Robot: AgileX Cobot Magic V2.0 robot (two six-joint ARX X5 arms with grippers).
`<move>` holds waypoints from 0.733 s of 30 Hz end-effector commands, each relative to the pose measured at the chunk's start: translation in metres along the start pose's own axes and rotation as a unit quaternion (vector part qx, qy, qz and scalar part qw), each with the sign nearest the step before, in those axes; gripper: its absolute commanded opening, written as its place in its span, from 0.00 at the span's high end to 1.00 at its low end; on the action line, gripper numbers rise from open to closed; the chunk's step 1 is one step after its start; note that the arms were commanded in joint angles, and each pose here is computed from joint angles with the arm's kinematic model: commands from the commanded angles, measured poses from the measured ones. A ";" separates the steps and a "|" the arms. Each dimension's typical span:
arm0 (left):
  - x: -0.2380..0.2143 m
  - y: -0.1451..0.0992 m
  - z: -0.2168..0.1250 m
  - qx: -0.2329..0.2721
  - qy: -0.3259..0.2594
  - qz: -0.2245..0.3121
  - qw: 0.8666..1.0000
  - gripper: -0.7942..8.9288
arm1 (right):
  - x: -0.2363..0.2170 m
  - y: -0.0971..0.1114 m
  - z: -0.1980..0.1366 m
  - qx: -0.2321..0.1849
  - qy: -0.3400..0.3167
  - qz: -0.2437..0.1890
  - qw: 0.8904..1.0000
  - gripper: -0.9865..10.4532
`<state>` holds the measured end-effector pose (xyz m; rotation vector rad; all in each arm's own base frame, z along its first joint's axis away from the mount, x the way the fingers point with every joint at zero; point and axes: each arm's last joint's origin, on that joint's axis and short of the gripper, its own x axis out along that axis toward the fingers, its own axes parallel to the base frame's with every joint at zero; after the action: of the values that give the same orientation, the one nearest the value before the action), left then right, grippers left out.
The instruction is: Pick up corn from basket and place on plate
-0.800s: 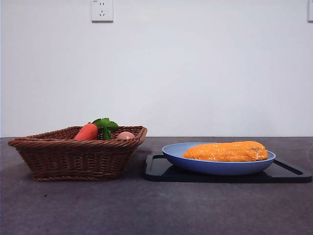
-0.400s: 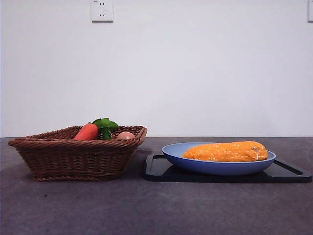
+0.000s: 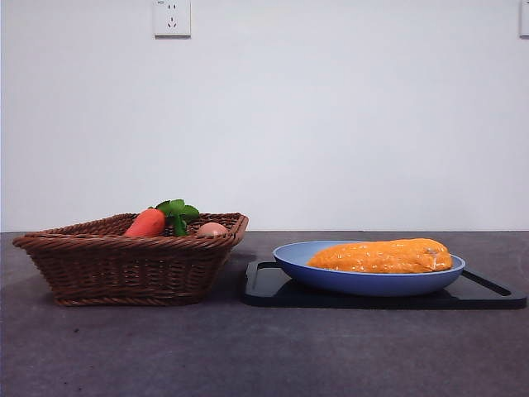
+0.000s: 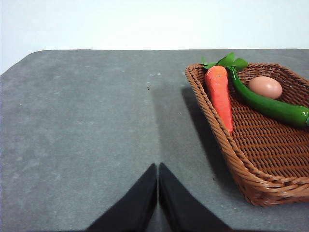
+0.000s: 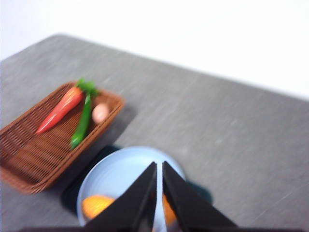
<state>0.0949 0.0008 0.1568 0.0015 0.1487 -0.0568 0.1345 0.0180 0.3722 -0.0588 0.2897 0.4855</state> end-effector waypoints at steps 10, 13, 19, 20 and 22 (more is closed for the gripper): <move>0.003 0.000 -0.009 -0.004 0.016 0.000 1.000 0.91 | 0.006 -0.001 -0.118 -0.042 -0.107 -0.093 0.989 0.91; 0.003 0.000 -0.009 -0.004 0.016 0.001 1.000 0.91 | 0.009 -0.001 -0.142 -0.037 -0.135 -0.113 0.984 0.91; 0.003 0.000 -0.009 -0.004 0.016 0.001 1.000 0.91 | 0.014 -0.002 -0.175 -0.005 -0.149 -0.176 0.973 0.91; 0.003 0.000 -0.009 -0.004 0.016 0.001 1.000 0.91 | 0.015 -0.003 -0.180 0.000 -0.148 -0.184 0.972 0.91; 0.003 0.000 -0.009 -0.004 0.016 0.001 1.000 0.91 | 0.016 -0.003 -0.187 0.006 -0.148 -0.196 0.969 0.91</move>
<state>0.0949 0.0008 0.1568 0.0015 0.1487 -0.0568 0.1012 -0.0005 0.1890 -0.0537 -0.0045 0.1029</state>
